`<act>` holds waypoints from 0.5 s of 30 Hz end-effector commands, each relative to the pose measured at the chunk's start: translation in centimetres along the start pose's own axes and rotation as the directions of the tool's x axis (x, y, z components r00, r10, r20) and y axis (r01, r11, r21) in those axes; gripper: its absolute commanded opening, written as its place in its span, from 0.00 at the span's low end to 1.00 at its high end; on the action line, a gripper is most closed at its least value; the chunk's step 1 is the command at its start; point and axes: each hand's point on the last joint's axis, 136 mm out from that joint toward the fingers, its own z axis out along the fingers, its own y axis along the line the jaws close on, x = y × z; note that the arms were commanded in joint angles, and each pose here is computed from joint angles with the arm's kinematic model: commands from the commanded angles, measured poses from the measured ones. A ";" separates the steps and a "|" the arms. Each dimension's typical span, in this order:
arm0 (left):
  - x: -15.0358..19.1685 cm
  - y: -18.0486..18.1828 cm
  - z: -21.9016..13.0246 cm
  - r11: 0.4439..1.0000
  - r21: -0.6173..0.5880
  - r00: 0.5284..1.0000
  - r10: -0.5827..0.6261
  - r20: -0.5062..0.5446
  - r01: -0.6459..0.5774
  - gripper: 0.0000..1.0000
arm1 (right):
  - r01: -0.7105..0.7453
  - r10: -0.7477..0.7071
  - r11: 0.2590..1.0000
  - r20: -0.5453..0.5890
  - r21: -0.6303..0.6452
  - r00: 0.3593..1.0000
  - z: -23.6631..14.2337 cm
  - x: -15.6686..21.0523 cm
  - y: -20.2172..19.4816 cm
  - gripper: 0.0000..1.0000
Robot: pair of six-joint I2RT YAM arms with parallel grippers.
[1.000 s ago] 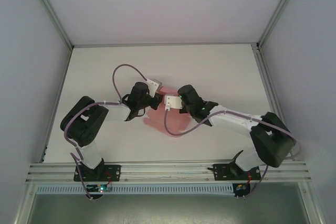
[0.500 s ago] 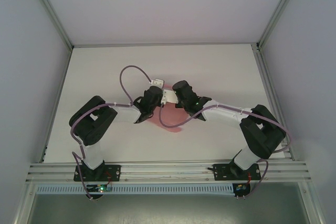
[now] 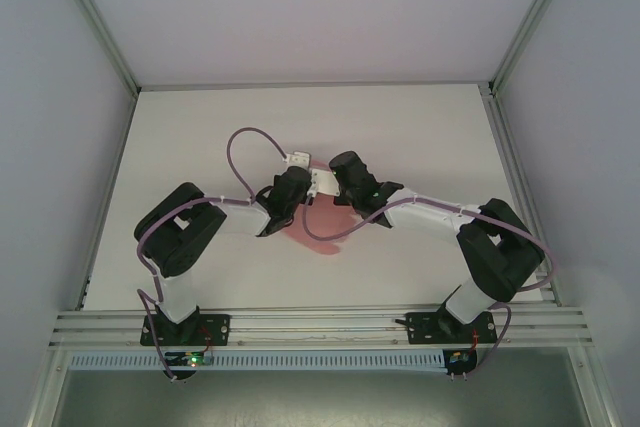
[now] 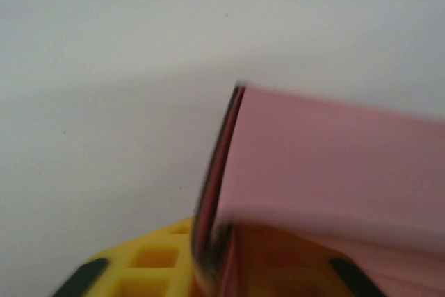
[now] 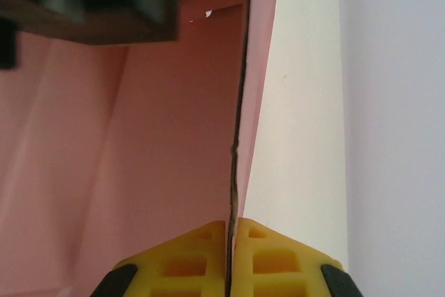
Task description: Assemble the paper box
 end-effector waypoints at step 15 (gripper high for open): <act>-0.3 0.6 -3.9 0.998 0.049 0.995 -0.021 -0.099 0.026 0.51 | 0.057 -0.063 0.995 -0.065 -0.087 0.996 0.4 1.7 3.7 0.00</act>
